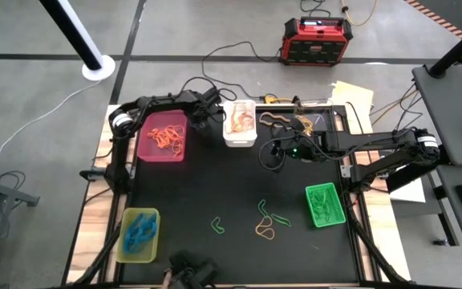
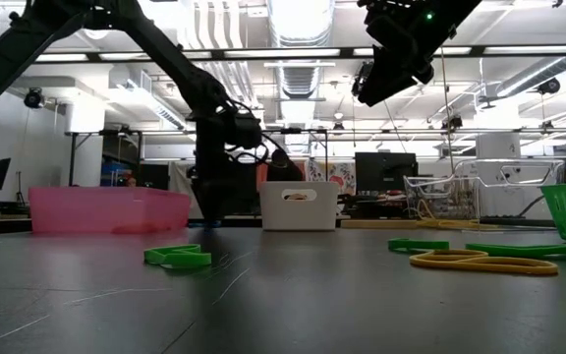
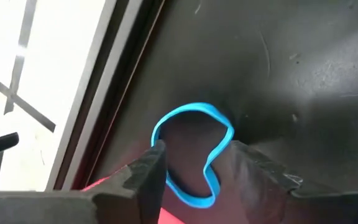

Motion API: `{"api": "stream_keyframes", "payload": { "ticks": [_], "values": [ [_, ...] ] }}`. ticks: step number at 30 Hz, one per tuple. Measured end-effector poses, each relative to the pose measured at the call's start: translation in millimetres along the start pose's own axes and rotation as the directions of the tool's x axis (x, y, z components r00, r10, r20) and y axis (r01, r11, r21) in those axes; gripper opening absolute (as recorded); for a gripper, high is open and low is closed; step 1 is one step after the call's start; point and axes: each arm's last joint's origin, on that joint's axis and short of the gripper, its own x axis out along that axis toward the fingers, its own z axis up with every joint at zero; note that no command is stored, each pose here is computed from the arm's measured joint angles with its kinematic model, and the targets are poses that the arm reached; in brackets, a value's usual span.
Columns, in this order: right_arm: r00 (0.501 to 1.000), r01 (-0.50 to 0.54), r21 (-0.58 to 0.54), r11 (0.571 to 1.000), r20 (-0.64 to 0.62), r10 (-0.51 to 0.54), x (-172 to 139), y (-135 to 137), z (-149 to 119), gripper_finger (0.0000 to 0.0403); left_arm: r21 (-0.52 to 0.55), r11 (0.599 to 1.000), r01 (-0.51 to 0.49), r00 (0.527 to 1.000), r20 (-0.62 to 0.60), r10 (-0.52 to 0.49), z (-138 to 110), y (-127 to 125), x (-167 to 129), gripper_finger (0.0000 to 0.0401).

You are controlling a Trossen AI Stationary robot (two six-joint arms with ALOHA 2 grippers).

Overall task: Sort rubber bands into baskets
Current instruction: Put the blue rubber band into the yellow bin

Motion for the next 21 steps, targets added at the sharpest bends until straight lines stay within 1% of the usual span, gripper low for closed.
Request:
{"api": "stream_keyframes", "payload": {
  "ticks": [5,10,12,14,18,19,21],
  "values": [
    [1.0,0.0,0.0,1.0,0.0,0.0,0.0,0.0,0.0,0.0157,0.008,1.0,0.004,1.0,-0.016,-0.004,0.3,-1.3,8.5,0.016],
    [1.0,0.0,0.0,1.0,0.0,0.0,0.0,0.0,0.0,0.0157,0.013,1.0,0.008,1.0,-0.022,-0.008,0.5,-2.1,10.8,0.0148],
    [1.0,0.0,0.0,1.0,0.0,0.0,0.0,0.0,0.0,0.0157,0.024,1.0,0.011,1.0,-0.022,-0.01,0.5,-2.2,11.0,0.0131],
    [1.0,0.0,0.0,1.0,0.0,0.0,0.0,0.0,0.0,0.0157,0.031,0.999,0.018,1.0,-0.022,-0.017,0.5,-2.4,11.1,0.0104],
    [1.0,0.0,0.0,1.0,0.0,0.0,0.0,0.0,0.0,0.0157,0.034,0.999,0.033,0.999,-0.023,-0.033,0.2,-3.6,11.8,0.0024],
    [1.0,0.0,0.0,1.0,0.0,0.0,0.0,0.0,0.0,0.0157,0.032,0.999,0.037,0.999,-0.023,-0.037,0.1,-3.8,11.8,0.0013],
    [1.0,0.0,0.0,1.0,0.0,0.0,0.0,0.0,0.0,0.0157,0.031,0.999,0.039,0.999,-0.023,-0.038,0.1,-3.9,12.0,0.0009]
  ]
}}
